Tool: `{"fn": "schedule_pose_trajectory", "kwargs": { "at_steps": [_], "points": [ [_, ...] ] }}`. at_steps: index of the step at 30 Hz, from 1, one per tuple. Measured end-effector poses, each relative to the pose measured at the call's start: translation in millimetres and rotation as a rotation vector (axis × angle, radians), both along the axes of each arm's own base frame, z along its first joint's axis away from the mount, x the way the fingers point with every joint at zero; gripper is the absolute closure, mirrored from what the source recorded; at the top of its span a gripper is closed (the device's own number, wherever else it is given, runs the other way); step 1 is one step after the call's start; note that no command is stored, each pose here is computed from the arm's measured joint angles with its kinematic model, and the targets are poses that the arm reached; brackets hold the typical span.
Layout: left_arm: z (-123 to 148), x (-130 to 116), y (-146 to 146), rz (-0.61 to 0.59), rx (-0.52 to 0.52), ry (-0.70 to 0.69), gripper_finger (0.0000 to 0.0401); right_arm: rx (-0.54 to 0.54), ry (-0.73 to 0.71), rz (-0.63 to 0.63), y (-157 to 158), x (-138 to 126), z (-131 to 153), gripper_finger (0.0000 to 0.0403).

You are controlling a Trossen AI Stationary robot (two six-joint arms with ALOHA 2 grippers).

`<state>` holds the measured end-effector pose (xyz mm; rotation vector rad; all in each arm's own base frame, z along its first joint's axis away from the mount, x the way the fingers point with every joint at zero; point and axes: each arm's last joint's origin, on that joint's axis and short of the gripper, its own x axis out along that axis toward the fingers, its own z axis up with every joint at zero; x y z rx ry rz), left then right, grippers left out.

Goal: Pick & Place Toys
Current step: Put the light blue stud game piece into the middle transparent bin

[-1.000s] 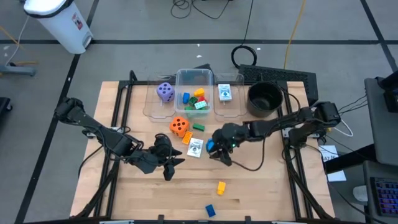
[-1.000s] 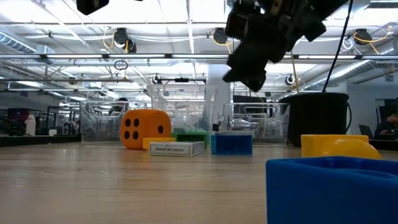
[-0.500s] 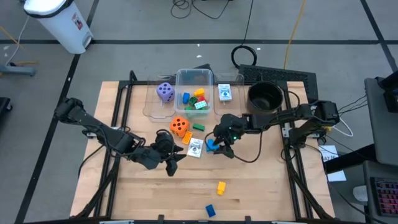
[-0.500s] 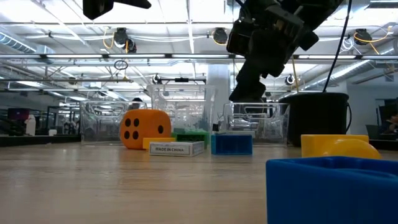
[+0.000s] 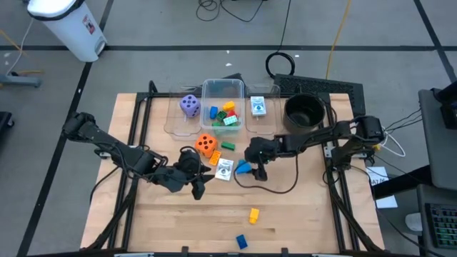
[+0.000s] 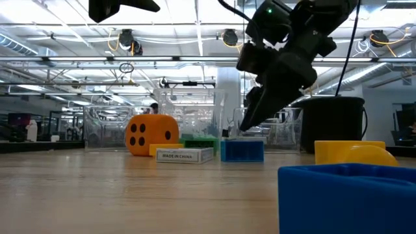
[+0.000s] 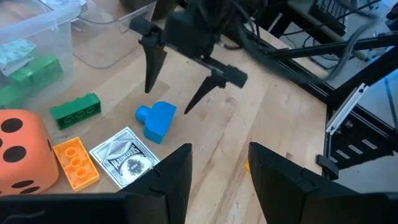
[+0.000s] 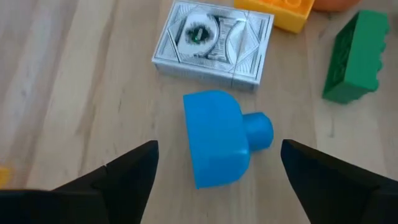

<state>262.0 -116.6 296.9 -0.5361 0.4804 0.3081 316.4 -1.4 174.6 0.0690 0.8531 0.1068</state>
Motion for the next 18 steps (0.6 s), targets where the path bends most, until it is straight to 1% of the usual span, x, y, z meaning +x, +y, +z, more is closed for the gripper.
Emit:
{"fn": "schedule_pose_trajectory", "kwargs": {
  "at_steps": [4,9,11,14,18],
  "points": [
    [0.0,0.0,-0.1,0.0,-0.004,0.0,0.024,-0.024,0.018,-0.007,3.4,4.2,-10.2,0.0065],
    [0.0,0.0,-0.1,0.0,-0.005,0.0,0.024,-0.023,0.069,0.004,9.4,6.5,-24.8,0.0071],
    [0.0,0.0,-0.1,0.001,-0.005,0.0,0.024,-0.038,0.077,-0.011,9.7,7.7,-29.0,0.0073],
    [0.0,0.0,-0.2,0.0,-0.006,-0.001,0.024,-0.062,0.087,-0.054,9.3,7.8,-31.3,0.0078],
    [0.2,0.1,-0.3,0.0,-0.007,-0.003,0.024,-0.061,0.046,-0.067,9.1,11.0,-28.9,0.0097]
  ]
}}
